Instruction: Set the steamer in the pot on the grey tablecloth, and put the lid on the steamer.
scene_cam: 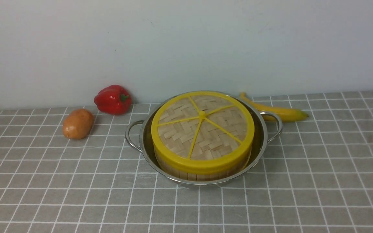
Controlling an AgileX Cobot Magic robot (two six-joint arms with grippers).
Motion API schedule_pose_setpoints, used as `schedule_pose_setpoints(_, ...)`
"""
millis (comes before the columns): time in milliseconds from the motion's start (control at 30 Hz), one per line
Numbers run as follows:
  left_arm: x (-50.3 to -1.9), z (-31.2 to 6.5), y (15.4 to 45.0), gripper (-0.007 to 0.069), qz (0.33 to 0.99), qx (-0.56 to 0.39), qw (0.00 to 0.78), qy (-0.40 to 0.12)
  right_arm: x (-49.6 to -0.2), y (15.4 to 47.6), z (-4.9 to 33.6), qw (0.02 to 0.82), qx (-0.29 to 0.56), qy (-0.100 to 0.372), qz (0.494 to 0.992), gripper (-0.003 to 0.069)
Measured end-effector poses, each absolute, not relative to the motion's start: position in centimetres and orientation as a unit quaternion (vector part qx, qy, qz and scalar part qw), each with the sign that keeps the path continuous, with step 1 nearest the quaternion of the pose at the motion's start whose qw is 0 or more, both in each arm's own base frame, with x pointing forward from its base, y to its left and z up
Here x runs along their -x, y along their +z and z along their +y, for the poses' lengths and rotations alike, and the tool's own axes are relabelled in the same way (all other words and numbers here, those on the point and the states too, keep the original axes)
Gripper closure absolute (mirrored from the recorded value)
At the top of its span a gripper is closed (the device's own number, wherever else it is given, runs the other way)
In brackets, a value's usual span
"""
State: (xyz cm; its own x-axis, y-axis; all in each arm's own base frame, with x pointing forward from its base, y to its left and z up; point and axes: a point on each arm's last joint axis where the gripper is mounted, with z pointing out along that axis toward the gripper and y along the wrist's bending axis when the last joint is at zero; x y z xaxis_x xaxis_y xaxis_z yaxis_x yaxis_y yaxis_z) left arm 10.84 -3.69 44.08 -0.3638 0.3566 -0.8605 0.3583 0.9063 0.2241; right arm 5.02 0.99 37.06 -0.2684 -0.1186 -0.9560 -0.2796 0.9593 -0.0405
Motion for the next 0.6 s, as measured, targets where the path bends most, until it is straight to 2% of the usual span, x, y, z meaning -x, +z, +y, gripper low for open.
schedule_pose_setpoints(67, -9.8, -3.3, 40.8, 0.0647, 0.829, -0.207, 0.52, -0.017, -4.8, 34.7, 0.9, 0.586, 0.128, 0.063, 0.797, 0.0594)
schedule_pose_setpoints(200, -8.8, -3.0, 37.6, 0.0647, 0.827, -0.201, 0.525, -0.034, -4.7, 33.4, 0.8, 0.584, 0.13, 0.06, 0.799, 0.0609)
schedule_pose_setpoints(400, -7.9, -2.8, 37.5, 0.0642, 0.808, -0.181, 0.557, -0.067, -4.8, 33.2, 0.8, 0.584, 0.131, 0.057, 0.799, 0.0636)
schedule_pose_setpoints(600, -7.9, -2.8, 37.5, 0.0631, 0.808, -0.18, 0.557, -0.069, -4.8, 33.2, 0.9, 0.584, 0.13, 0.064, 0.799, 0.0629)
